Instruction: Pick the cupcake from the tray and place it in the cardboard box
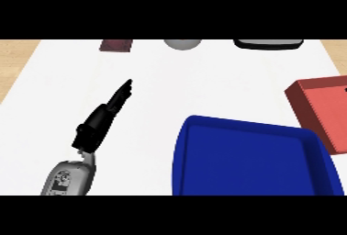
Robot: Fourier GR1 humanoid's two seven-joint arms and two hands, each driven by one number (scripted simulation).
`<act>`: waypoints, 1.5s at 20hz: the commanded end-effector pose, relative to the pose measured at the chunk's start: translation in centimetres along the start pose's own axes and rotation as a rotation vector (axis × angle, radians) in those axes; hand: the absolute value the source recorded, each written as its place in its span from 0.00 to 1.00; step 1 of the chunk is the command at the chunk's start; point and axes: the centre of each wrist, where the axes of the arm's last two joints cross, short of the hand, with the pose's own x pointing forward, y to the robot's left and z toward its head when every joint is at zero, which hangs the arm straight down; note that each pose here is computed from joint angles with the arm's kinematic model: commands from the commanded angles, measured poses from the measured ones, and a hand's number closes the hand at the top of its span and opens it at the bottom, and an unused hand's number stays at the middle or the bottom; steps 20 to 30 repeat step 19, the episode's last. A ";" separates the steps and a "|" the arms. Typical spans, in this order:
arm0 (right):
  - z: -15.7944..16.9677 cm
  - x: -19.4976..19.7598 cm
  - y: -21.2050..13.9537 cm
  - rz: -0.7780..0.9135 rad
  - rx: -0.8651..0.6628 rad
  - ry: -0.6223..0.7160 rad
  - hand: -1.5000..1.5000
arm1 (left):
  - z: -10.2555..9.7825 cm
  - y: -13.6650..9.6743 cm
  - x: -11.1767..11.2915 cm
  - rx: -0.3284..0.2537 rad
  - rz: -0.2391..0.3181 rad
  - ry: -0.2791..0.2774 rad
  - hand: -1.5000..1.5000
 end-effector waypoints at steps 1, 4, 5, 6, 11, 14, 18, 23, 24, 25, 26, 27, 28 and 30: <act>-1.1 -1.1 2.6 -0.143 0.091 0.115 0.00 | 0.7 -0.5 0.3 -0.003 -0.005 -0.011 0.50; -1.5 -2.8 4.0 -0.158 0.133 0.096 0.00 | 0.4 0.2 0.6 -0.001 0.001 -0.022 0.50; -1.3 -2.9 6.1 -0.166 0.133 0.092 0.00 | 0.3 0.3 -0.1 -0.001 0.001 -0.016 0.50; -0.3 -3.9 6.4 -0.187 0.116 0.086 0.00 | 0.6 0.4 0.2 0.009 -0.008 0.000 0.50; -2.4 -4.0 3.3 -0.462 -0.055 0.039 0.00 | 0.2 -0.1 0.4 0.006 0.005 -0.012 0.50; -1.7 -5.4 2.8 -0.622 -0.176 0.047 0.00 | 1.6 0.7 -1.2 0.008 0.016 0.015 0.50; 0.6 -9.1 1.2 -0.826 -0.217 0.038 0.00 | 0.3 1.9 -0.2 0.015 0.005 -0.009 0.50; 0.7 -9.9 0.7 -0.831 -0.260 0.072 0.00 | 0.2 -0.5 -0.3 0.008 -0.003 0.004 0.50; 0.7 -9.9 0.7 -0.831 -0.260 0.072 0.00 | 0.2 -0.5 -0.3 0.008 -0.003 0.004 0.50; 0.7 -9.9 0.7 -0.831 -0.260 0.072 0.00 | 0.2 -0.5 -0.3 0.008 -0.003 0.004 0.50; 0.7 -9.9 0.7 -0.831 -0.260 0.072 0.00 | 0.2 -0.5 -0.3 0.008 -0.003 0.004 0.50; 0.7 -9.9 0.7 -0.831 -0.260 0.072 0.00 | 0.2 -0.5 -0.3 0.008 -0.003 0.004 0.50; 0.7 -9.9 0.7 -0.831 -0.260 0.072 0.00 | 0.2 -0.5 -0.3 0.008 -0.003 0.004 0.50; 0.7 -9.9 0.7 -0.831 -0.260 0.072 0.00 | 0.2 -0.5 -0.3 0.008 -0.003 0.004 0.50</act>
